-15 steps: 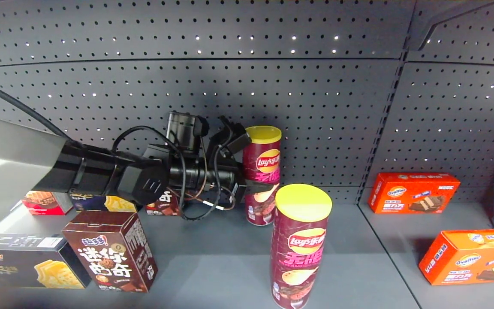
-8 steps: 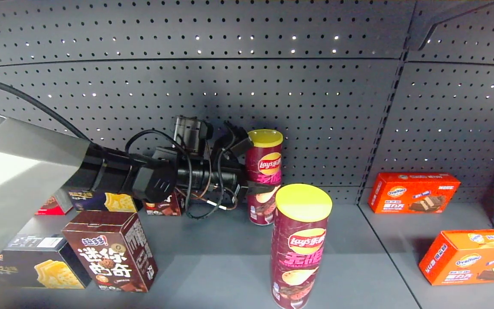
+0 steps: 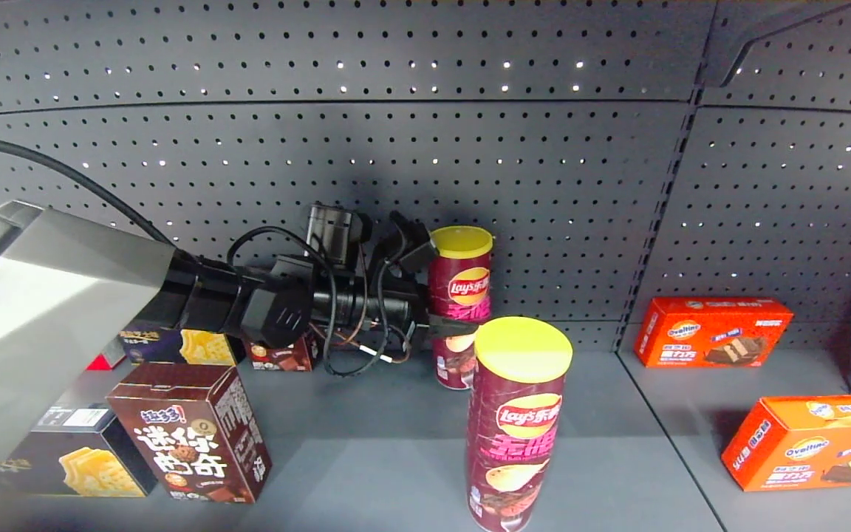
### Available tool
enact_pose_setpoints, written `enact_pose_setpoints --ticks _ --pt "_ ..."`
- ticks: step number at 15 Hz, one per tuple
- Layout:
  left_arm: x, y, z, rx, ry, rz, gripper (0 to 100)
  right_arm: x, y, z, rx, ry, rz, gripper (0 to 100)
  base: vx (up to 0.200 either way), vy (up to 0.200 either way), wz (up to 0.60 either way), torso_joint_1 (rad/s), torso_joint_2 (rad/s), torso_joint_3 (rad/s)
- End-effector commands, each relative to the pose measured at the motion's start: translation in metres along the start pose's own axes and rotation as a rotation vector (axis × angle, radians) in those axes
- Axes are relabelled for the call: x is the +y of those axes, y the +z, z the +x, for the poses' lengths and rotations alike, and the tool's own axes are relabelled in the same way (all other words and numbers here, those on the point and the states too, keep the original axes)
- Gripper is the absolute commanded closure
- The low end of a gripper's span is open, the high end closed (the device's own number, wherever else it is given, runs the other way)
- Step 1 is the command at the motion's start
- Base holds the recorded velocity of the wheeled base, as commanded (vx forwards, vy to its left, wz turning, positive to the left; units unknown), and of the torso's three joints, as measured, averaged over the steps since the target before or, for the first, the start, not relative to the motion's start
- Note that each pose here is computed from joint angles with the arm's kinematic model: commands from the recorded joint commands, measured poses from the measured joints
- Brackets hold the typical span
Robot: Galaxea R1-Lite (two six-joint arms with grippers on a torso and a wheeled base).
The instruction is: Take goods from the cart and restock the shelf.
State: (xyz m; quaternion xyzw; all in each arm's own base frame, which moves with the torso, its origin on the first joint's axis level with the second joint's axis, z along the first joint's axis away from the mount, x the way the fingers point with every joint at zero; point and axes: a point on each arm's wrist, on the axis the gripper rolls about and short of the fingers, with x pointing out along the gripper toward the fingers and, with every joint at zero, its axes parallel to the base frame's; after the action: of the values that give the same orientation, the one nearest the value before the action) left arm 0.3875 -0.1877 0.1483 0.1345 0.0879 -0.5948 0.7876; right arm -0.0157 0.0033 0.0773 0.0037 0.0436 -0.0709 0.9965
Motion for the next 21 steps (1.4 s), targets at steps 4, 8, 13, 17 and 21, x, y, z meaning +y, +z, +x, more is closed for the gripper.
enact_pose_setpoints --ticks 4,8,13,17,21 --pt "0.001 -0.003 0.003 -0.003 -0.016 0.002 100 0.0 0.0 0.0 0.001 0.001 -0.002 0 0.0 0.0 0.0 0.0 0.0 0.0" --pt "0.001 -0.006 0.006 0.001 -0.025 0.001 100 0.0 0.0 0.0 0.001 -0.001 0.0 0 0.0 0.0 0.0 0.0 0.0 0.0" --pt "0.001 -0.011 0.01 0.009 -0.03 -0.007 100 0.0 0.0 0.0 0.001 0.001 0.0 0 0.0 0.0 0.0 0.0 0.0 0.0" --pt "0.0 -0.013 0.013 0.012 -0.036 -0.003 0 0.0 0.0 0.0 0.001 0.001 0.0 0 0.0 0.0 0.0 0.0 0.0 0.0" --pt "0.001 -0.015 0.013 0.017 -0.034 -0.002 0 0.0 0.0 0.0 0.001 0.001 0.0 0 0.0 0.0 0.0 0.0 0.0 0.0"
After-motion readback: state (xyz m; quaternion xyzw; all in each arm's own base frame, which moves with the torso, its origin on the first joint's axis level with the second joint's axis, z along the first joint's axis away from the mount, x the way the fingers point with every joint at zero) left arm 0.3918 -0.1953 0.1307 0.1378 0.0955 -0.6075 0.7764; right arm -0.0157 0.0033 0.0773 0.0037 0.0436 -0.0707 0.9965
